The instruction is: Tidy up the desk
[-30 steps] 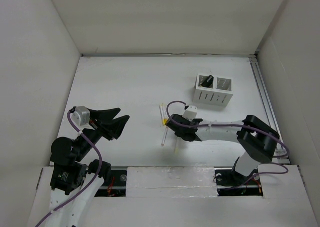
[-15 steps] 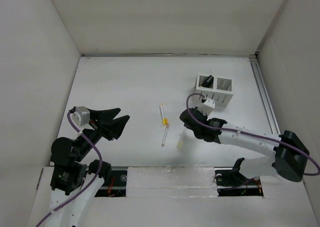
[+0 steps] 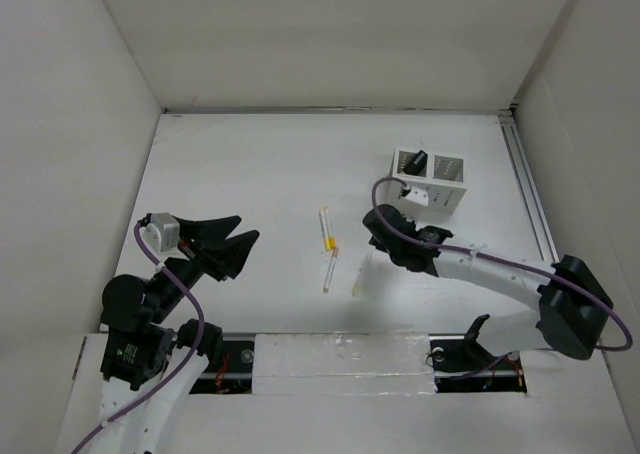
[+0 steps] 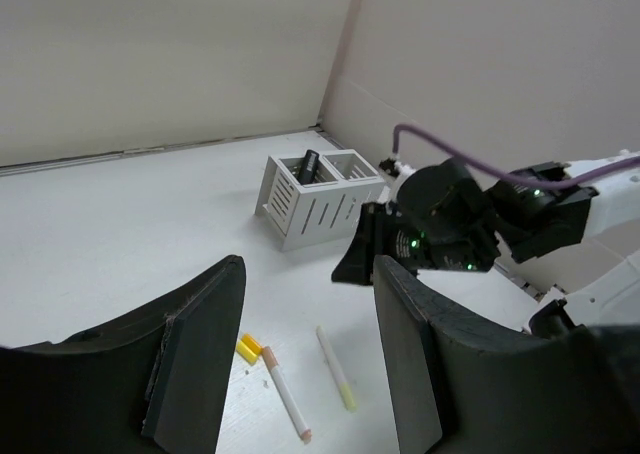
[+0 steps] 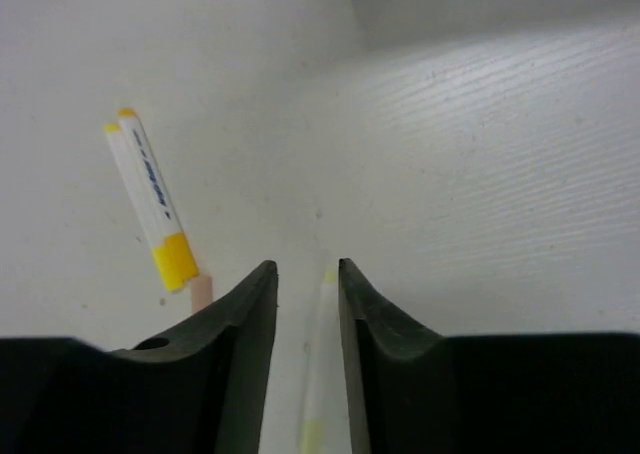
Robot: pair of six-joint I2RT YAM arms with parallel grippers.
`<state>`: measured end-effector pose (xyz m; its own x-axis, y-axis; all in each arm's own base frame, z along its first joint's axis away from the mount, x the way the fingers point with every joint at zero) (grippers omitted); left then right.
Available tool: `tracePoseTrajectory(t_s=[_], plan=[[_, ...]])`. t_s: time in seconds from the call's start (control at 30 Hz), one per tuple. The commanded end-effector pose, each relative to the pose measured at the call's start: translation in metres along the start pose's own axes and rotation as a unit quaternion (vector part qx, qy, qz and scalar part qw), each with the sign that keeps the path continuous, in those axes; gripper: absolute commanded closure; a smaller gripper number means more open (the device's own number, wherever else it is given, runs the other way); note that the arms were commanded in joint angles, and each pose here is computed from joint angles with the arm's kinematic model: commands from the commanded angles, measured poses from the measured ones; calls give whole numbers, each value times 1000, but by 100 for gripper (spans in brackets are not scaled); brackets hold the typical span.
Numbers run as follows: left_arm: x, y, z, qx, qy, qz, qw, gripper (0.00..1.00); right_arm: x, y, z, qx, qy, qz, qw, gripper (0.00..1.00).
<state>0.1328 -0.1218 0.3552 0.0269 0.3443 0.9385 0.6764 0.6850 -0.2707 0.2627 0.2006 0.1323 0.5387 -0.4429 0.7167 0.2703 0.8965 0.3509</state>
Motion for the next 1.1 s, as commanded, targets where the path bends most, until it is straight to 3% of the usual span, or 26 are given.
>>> tracePoseTrajectory(t_s=[0.0,0.07,0.37,0.6,0.73,0.83,1.07], plan=[[6,-3,-2,-12,-15,-7,1000,50,-47,-7,-2,-14,58,47,997,61],[7,-4,-2,-14,-17,-6,1000,50,-67,-9,-5,-17,81,62,995,52],[4,-2,-3,-11,-13,-6,1000,50,-91,-4,-29,-33,89,80,992,53],[5,-2,-3,-11,-15,-7,1000,50,-112,-12,-45,-60,104,93,988,74],[5,-3,-2,-12,-14,-7,1000,50,-109,-13,-44,-61,98,83,990,92],[7,-4,-2,-14,-17,-8,1000,50,-100,-11,-38,-56,86,74,992,100],[6,-3,-3,-12,-15,-7,1000,50,-64,7,-20,-19,43,35,998,100]])
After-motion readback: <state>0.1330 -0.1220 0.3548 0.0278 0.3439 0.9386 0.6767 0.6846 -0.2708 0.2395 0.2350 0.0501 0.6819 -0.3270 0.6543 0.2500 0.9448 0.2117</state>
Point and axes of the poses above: each gripper's point midway between its finger pads, its own z axis back along the fingers, its own y axis along the line the jaws close on, x = y × z, the point moved 2 cm from there along z, back along the fingers, and after that the axes turned 2 degrees about -z, right-handed, at the moved point
